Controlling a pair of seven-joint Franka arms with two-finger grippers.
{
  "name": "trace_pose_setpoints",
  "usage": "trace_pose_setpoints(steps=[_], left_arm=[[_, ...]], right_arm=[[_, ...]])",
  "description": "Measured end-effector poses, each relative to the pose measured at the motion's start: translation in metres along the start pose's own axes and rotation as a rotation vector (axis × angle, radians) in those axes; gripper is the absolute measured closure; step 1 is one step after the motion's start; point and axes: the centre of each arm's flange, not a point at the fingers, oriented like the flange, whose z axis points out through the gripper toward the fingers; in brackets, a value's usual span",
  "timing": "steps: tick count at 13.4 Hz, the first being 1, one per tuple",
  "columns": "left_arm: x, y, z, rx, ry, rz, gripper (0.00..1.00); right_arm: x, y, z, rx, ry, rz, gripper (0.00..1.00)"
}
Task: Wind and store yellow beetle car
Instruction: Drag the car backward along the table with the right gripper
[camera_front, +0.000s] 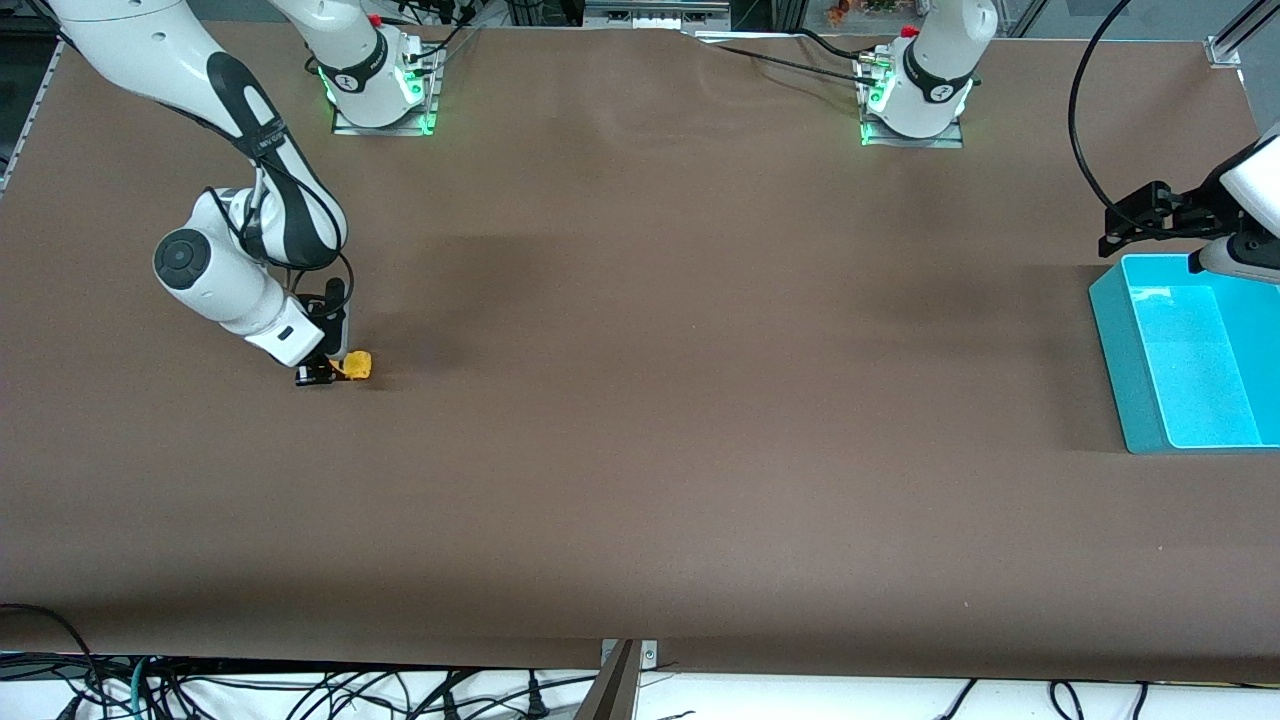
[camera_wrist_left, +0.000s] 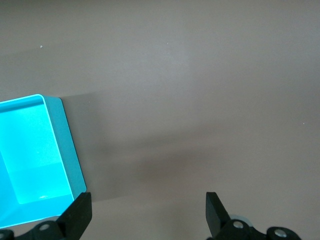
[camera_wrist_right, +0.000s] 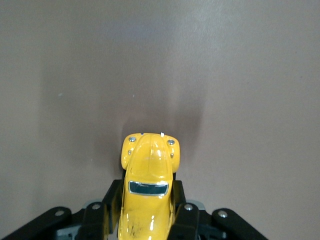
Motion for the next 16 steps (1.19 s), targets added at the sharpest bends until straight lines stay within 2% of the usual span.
trace_pose_setpoints(steps=[16], left_arm=[[0.000,0.000,0.000,0.000,0.000,0.000,0.00]], right_arm=[[-0.101,-0.014,-0.005,-0.021,-0.013,-0.070,0.56]])
